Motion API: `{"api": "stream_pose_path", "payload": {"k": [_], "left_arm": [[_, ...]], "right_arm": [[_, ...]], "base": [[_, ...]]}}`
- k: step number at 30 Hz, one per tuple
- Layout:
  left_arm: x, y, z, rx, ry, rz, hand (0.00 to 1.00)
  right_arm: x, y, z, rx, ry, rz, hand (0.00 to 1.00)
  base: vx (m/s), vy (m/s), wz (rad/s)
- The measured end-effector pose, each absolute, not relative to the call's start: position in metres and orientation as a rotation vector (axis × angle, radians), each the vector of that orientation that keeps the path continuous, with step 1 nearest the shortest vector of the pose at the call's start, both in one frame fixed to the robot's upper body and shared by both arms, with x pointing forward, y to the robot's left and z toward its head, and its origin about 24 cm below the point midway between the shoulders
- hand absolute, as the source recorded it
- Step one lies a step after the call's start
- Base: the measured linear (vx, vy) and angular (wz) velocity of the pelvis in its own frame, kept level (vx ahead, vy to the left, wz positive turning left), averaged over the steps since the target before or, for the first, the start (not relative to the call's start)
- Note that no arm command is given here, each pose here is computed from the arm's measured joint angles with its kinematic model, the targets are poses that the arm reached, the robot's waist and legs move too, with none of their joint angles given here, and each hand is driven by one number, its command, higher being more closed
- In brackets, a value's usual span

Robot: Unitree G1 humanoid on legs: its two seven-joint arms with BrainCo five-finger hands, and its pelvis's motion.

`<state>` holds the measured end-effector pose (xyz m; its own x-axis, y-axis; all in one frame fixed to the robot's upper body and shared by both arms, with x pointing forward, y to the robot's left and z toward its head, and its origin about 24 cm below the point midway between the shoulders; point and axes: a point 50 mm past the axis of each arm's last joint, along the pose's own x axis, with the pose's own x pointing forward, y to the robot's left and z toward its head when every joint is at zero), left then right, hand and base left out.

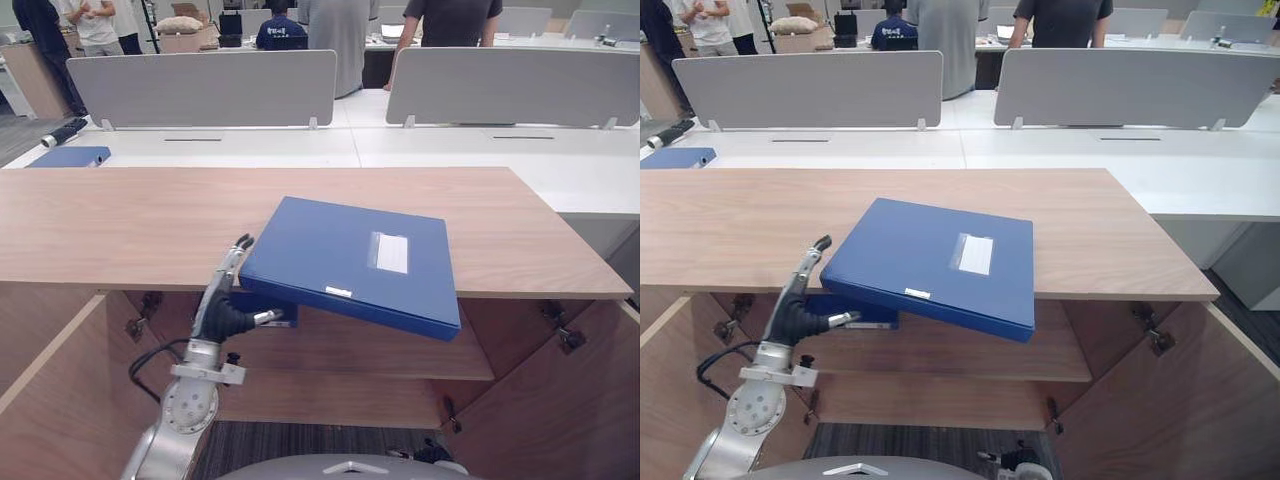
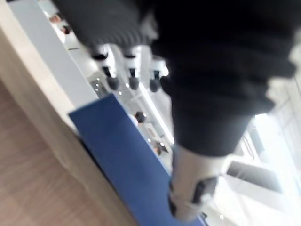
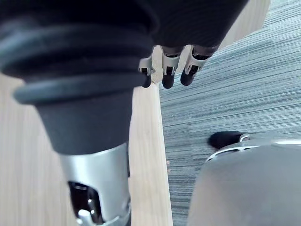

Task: Walk over to the cabinet, pick up the folder, carry it to the office cabinet, place the folder inside the office cabinet, then close the office cabinet door

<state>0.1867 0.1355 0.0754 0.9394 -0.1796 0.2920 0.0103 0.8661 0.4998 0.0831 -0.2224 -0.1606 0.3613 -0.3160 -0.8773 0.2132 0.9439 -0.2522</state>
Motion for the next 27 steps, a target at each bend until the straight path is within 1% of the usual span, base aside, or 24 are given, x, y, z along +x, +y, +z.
{"api": "stream_pose_path", "payload": {"k": [9,14,19,27], "left_arm": [[0.187,0.109,0.081,0.658,-0.458,-0.257,0.0],[0.185,0.096,0.083,0.697,-0.516,-0.332,0.0],[0.184,0.09,0.083,0.736,-0.548,-0.384,0.0],[0.18,0.083,0.081,0.82,-0.585,-0.41,0.0]], "right_arm": [[0.08,-0.226,-0.16,-0.139,1.16,-0.319,0.0],[0.08,-0.226,-0.16,-0.139,1.162,-0.319,0.0],[0.079,-0.226,-0.161,-0.139,1.167,-0.32,0.0],[0.078,-0.226,-0.161,-0.139,1.171,-0.321,0.0]], "base": [[0.02,-0.002,-0.07],[0.0,-0.004,-0.01],[0.0,0.0,0.0],[0.0,0.0,0.0]]}}
